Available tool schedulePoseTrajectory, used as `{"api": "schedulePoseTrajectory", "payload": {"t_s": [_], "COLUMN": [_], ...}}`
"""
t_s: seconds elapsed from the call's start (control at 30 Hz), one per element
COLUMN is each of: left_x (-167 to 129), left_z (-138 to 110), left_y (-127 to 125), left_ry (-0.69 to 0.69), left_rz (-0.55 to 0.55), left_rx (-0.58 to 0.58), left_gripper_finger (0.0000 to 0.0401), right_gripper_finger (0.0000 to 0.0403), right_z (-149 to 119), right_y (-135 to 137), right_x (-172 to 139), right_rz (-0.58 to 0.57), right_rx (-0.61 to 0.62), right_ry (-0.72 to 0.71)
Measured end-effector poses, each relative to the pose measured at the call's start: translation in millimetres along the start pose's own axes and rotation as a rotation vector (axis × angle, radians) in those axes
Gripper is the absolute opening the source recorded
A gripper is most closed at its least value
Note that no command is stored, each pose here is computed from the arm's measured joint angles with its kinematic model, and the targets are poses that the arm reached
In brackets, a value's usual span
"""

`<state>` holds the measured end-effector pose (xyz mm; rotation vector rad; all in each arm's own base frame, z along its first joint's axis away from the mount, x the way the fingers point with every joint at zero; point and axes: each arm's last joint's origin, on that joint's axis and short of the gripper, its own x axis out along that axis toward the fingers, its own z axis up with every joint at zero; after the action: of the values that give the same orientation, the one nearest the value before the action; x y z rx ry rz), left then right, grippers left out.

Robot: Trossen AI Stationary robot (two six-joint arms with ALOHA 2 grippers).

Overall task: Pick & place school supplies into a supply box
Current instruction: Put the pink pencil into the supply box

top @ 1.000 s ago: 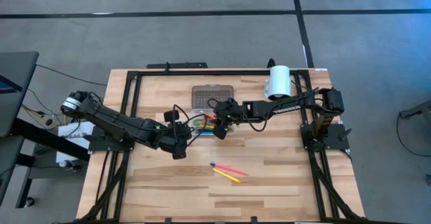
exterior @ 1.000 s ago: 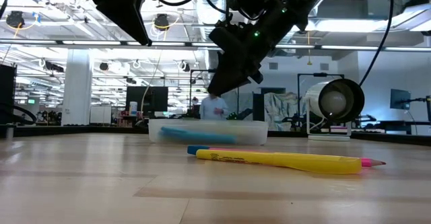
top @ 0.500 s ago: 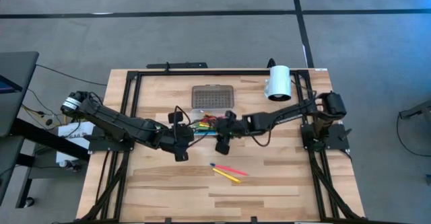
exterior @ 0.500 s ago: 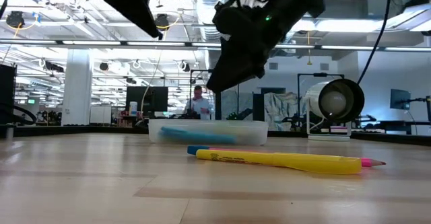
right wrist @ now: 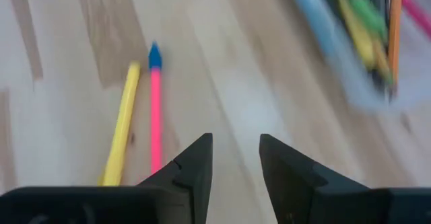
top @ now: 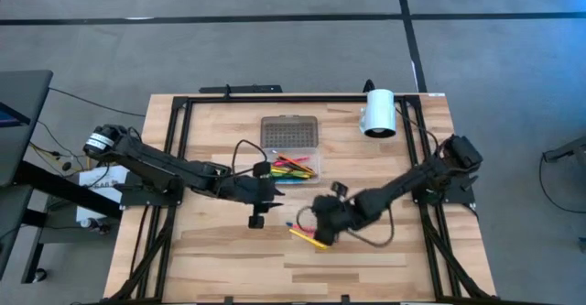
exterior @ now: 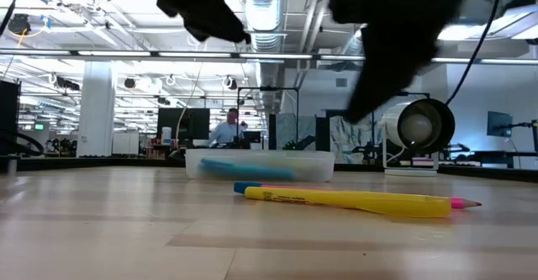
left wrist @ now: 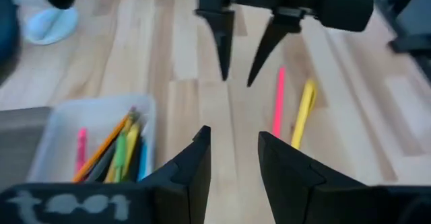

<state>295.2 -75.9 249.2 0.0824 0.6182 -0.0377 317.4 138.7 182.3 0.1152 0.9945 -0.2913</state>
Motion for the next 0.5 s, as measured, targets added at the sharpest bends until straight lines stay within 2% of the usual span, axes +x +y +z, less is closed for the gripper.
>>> {"api": "schedulePoseTrajectory", "payload": {"t_s": [0.27, 0.5], "left_x": [13, 43], "left_z": [-21, -32], "left_y": [13, 9], "left_ry": [-0.07, -0.076], "left_rz": [-0.128, -0.255], "left_rx": [-0.012, 0.015], "left_gripper_finger": [0.0114, 0.0114], "right_gripper_finger": [0.0118, 0.0118], "right_z": [-54, -91], "right_y": [35, 53], "right_x": [-31, -55], "right_rz": [-0.097, -0.124], "right_rx": [0.178, 0.319], "right_ry": [0.021, -0.036]}}
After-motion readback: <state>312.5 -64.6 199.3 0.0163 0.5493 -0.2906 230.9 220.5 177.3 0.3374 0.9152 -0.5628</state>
